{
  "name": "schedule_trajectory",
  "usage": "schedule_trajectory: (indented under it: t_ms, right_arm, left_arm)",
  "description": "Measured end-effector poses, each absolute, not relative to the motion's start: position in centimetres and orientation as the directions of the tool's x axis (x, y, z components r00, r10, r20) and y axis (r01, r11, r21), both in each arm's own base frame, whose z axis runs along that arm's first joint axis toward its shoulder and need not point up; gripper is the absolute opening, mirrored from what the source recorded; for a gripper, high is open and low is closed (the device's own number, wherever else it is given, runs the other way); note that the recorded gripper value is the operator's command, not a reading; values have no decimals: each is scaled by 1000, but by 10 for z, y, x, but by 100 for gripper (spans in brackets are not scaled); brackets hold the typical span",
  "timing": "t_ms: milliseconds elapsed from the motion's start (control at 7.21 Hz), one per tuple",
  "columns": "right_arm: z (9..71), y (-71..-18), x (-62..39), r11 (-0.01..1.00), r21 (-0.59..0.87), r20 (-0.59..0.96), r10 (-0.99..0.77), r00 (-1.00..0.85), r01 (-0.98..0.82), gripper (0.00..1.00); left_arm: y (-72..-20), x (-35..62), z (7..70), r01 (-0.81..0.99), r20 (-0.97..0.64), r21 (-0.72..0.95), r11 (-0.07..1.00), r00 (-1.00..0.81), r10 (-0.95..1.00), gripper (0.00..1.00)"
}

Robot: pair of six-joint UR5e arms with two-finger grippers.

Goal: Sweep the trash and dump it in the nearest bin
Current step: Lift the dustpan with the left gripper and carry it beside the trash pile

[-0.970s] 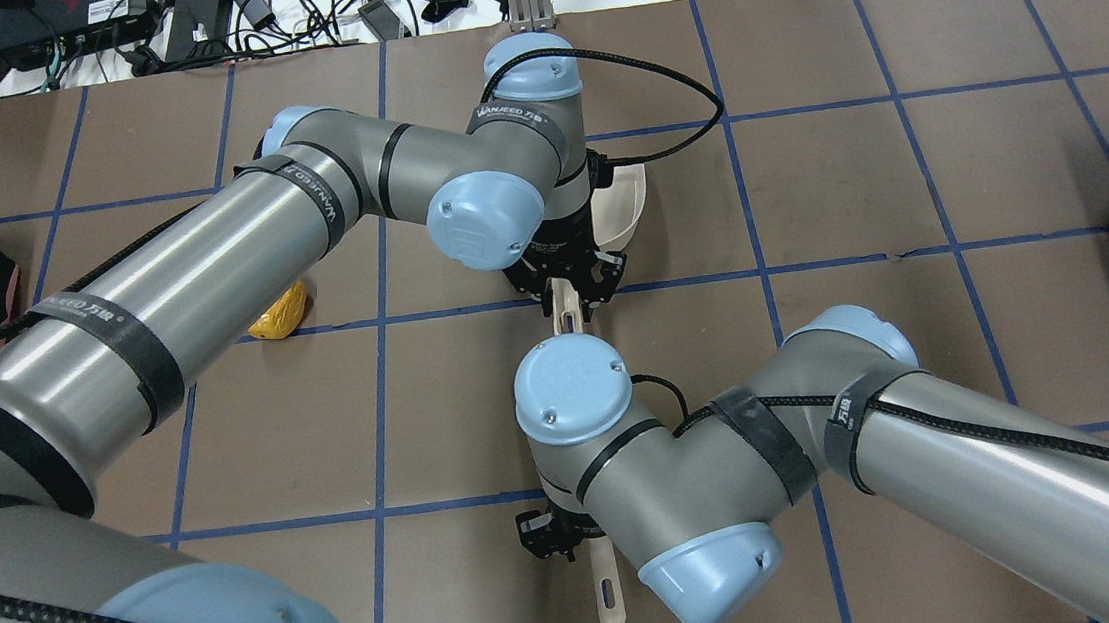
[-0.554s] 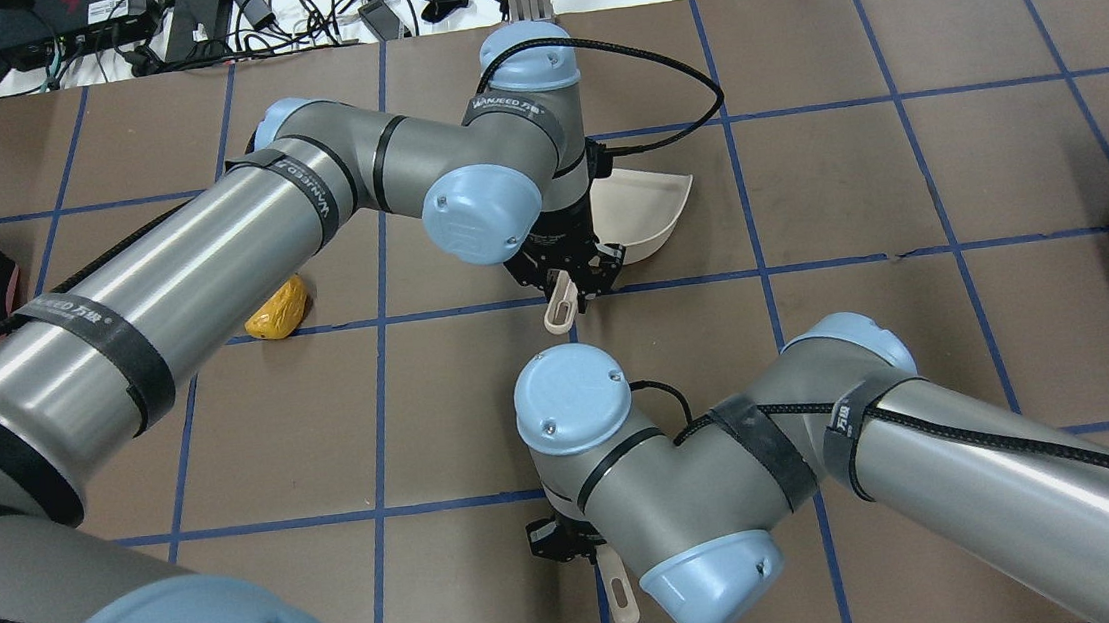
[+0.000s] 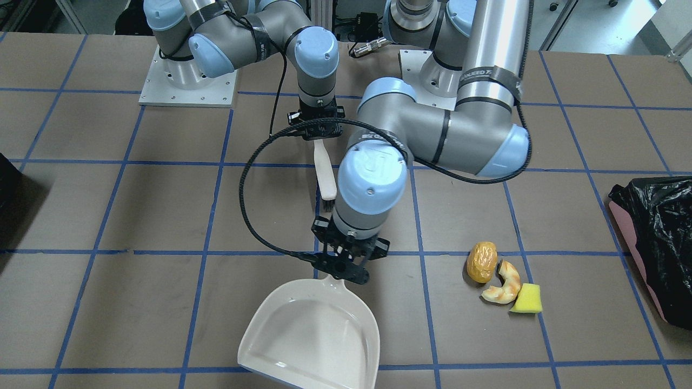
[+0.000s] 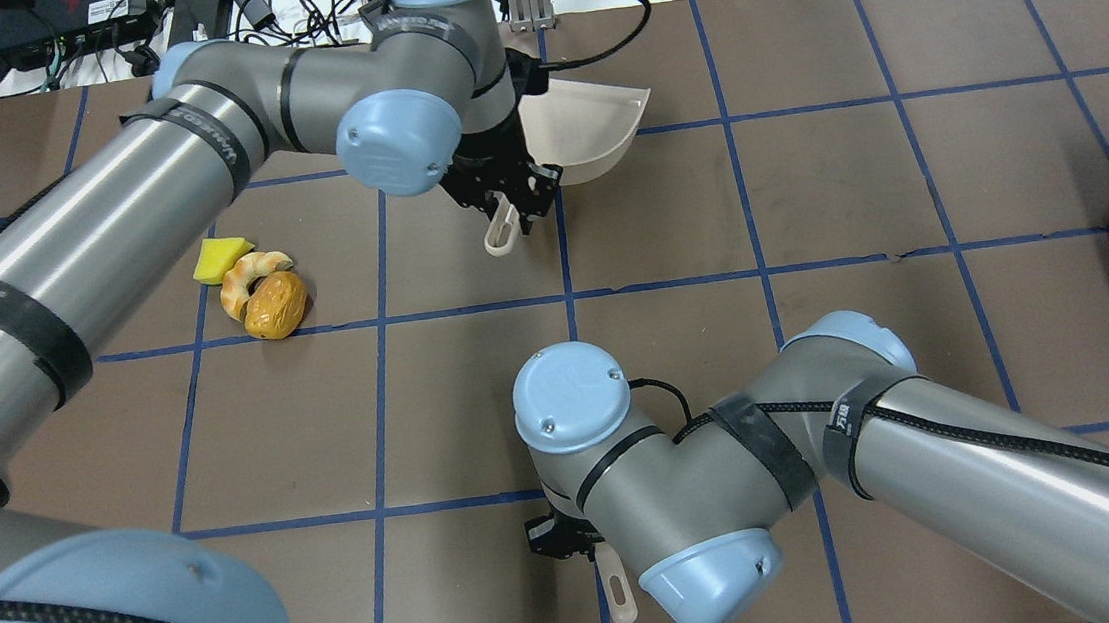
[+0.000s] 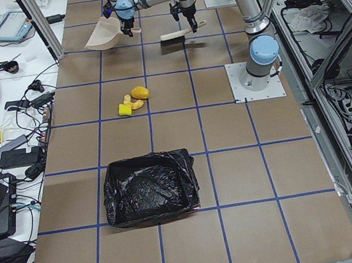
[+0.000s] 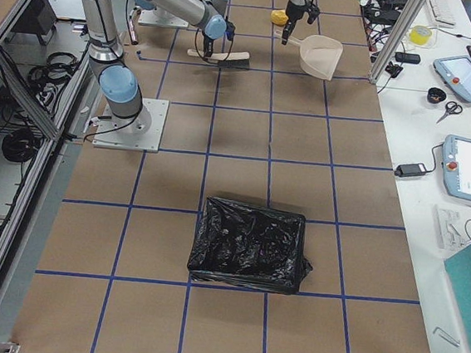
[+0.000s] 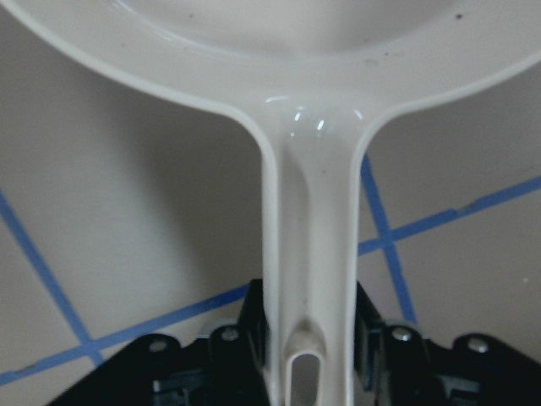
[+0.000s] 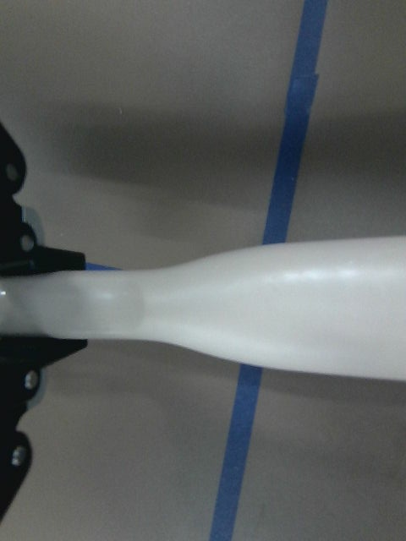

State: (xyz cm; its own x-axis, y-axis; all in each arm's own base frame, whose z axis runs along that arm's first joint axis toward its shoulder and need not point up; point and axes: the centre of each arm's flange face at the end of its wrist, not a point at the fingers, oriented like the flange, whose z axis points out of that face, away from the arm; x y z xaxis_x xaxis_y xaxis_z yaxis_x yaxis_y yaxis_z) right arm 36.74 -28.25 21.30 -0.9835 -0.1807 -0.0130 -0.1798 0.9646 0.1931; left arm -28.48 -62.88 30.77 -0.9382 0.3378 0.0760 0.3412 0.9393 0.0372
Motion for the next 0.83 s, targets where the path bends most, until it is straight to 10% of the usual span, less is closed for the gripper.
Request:
schedule_trajectory:
  t_ms: [832]
  right_arm:
    - [267,-334,374,982,148,24,-123,-992,-118,0]
  left_arm:
    - [-672,53,386,579,-3,51,814,-815,580,0]
